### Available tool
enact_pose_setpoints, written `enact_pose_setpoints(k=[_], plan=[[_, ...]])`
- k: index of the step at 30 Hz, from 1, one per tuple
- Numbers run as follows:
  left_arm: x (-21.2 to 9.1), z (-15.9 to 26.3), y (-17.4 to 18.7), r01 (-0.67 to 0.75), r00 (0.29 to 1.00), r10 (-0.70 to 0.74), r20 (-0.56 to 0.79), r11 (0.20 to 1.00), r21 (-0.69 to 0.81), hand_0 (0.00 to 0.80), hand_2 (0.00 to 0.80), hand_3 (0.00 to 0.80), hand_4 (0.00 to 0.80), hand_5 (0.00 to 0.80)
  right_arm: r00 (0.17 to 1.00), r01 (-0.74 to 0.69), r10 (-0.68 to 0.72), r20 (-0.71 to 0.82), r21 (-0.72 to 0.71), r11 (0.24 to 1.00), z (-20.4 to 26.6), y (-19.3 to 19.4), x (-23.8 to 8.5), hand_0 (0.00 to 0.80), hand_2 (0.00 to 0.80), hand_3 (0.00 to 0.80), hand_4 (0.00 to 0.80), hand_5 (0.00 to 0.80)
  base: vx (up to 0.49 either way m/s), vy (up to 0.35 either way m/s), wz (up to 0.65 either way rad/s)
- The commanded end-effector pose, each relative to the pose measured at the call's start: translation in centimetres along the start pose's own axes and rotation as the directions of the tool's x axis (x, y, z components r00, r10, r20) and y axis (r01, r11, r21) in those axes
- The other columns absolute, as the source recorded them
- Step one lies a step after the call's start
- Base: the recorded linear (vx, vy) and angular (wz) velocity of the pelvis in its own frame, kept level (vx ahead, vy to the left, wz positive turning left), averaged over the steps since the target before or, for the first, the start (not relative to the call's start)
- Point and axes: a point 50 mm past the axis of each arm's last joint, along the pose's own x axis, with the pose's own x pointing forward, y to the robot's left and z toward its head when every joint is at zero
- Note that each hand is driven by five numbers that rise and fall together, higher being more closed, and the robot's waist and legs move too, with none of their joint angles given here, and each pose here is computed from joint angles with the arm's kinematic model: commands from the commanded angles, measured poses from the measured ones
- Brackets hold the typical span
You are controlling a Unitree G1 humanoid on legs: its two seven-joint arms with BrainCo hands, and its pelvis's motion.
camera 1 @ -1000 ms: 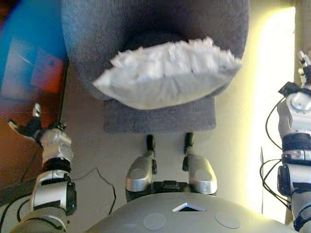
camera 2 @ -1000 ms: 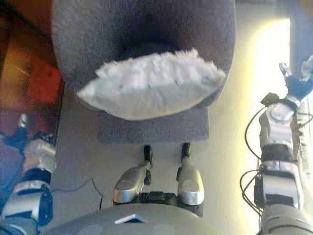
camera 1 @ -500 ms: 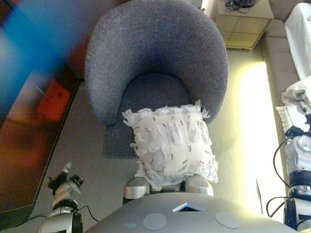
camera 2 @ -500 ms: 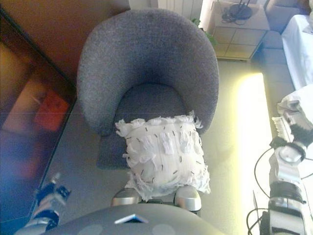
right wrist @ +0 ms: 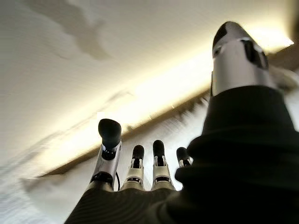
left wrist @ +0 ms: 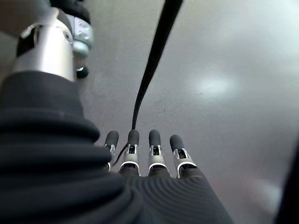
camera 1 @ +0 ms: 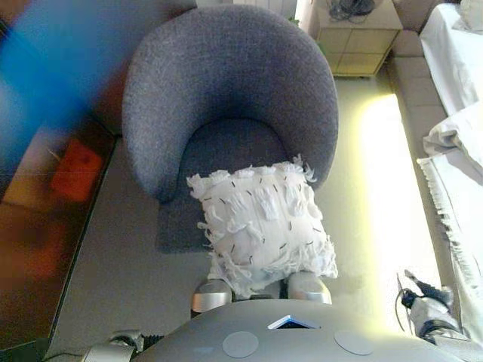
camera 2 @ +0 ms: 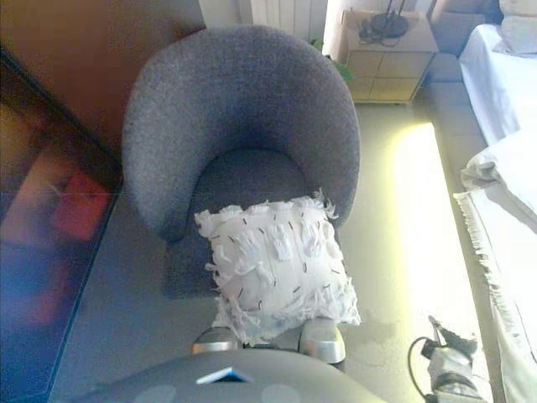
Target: Pick up the cushion and take it to the sofa
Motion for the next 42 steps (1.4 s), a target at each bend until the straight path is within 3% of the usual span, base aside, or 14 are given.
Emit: enact_pose_setpoints(k=[1,5,9,11,16,33,40,42], plan=[[-1.9,4.8,1.9,-0.147,0.986,0.136,0.098,0.982,0.118,0.000,0.000,0.000,0.000,0.000,0.968,-0.220,0.216,0.127,0.012,0.975,5.5,5.4,-0.9,0.000,0.000,0.000,0.000,0.000,-0.301,-0.056,0.03],[-4.8,11.4,1.6,-0.291,0.910,0.240,0.337,0.950,0.111,0.000,0.000,0.000,0.000,0.000,0.905,-0.360,0.371,0.210,-0.091,0.929,9.0,9.3,-2.5,0.000,0.000,0.000,0.000,0.000,-0.247,-0.012,0.02],[-9.5,18.9,-1.0,-0.410,0.733,0.273,0.623,0.908,0.085,0.000,0.000,0.000,0.000,0.000,0.776,-0.480,0.532,0.339,-0.231,0.847,13.7,14.0,-5.9,0.000,0.000,0.000,0.000,0.000,-0.134,0.025,0.02],[-12.1,21.7,-2.5,-0.443,0.645,0.252,0.721,0.892,0.085,0.000,0.000,0.000,0.000,0.000,0.705,-0.512,0.584,0.404,-0.281,0.812,16.0,15.7,-7.8,0.000,0.000,0.000,0.000,0.000,-0.122,0.006,0.01],[-15.8,24.9,-5.6,-0.441,0.513,0.142,0.847,0.890,0.118,0.000,0.000,0.000,0.000,0.000,0.593,-0.536,0.625,0.507,-0.331,0.777,20.0,17.2,-11.1,0.000,0.000,0.000,0.000,0.000,-0.051,0.027,0.01],[-16.3,25.3,-6.8,-0.428,0.497,0.099,0.862,0.892,0.144,0.000,0.000,0.000,0.000,0.000,0.500,-0.548,0.634,0.589,-0.352,0.759,22.9,17.7,-13.3,0.000,0.000,0.000,0.000,0.000,-0.031,0.001,0.02],[-17.9,26.1,-8.6,-0.368,0.434,-0.001,0.901,0.913,0.178,0.000,0.000,0.000,0.000,0.000,0.309,-0.617,0.723,0.618,-0.448,0.647,23.4,18.9,-16.2,0.000,0.000,0.000,0.000,0.000,-0.043,-0.006,0.00],[-18.3,26.2,-8.7,-0.364,0.418,-0.034,0.908,0.909,0.201,0.000,0.000,0.000,0.000,0.000,0.202,-0.639,0.764,0.613,-0.508,0.577,23.3,19.1,-17.6,0.000,0.000,0.000,0.000,0.000,-0.041,-0.023,0.01]])
